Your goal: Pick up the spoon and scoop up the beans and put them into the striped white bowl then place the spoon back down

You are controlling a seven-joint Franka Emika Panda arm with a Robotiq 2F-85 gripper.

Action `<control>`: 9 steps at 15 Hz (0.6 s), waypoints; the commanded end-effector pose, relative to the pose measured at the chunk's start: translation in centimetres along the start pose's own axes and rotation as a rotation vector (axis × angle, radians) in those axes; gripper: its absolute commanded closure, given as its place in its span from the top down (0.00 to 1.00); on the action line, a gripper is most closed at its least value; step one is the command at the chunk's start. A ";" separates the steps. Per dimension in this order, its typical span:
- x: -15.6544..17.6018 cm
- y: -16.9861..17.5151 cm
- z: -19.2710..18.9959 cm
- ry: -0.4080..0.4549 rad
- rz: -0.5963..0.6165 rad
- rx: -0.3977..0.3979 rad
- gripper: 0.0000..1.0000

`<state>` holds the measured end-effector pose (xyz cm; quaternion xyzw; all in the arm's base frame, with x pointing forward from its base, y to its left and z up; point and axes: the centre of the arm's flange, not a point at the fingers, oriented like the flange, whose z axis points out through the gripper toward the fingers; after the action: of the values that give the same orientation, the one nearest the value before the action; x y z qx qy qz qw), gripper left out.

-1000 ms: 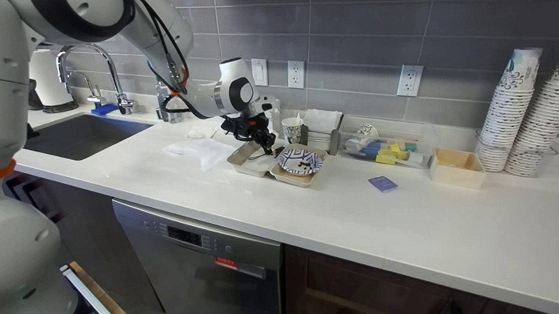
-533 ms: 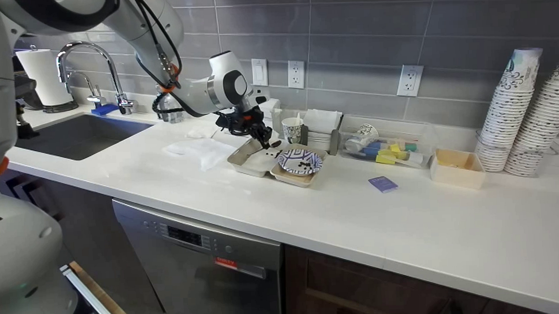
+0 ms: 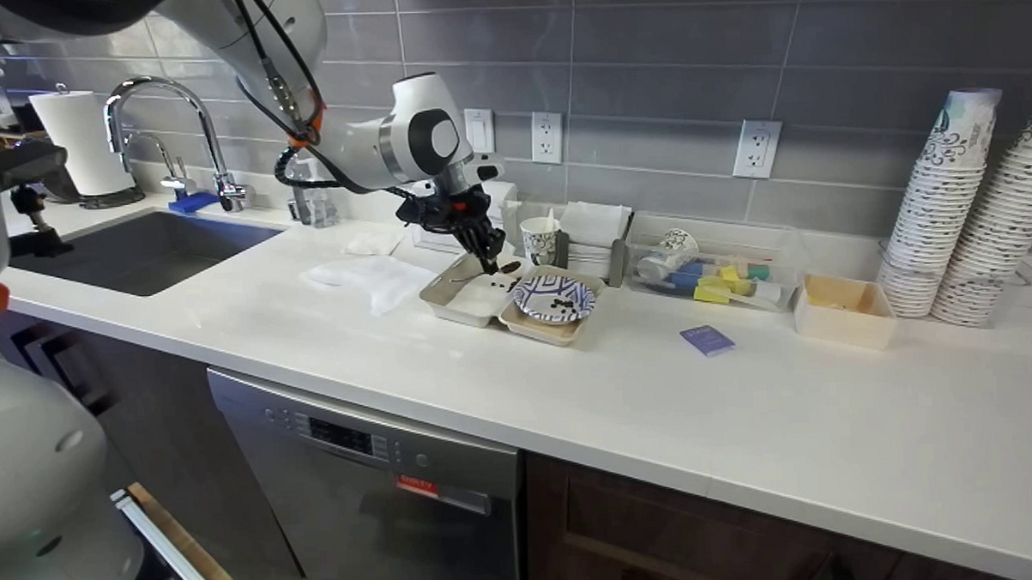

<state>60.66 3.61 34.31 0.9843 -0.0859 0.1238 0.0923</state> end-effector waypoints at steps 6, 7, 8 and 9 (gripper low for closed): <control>0.7 6.2 0.6 -0.040 0.035 -0.126 0.02; 0.6 6.4 1.2 -0.043 0.027 -0.158 0.02; 0.6 6.5 1.7 -0.043 0.018 -0.189 0.02; 0.5 6.3 2.2 -0.039 0.006 -0.221 0.02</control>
<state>60.07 -3.21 34.84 0.9770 -0.1054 0.1036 0.1538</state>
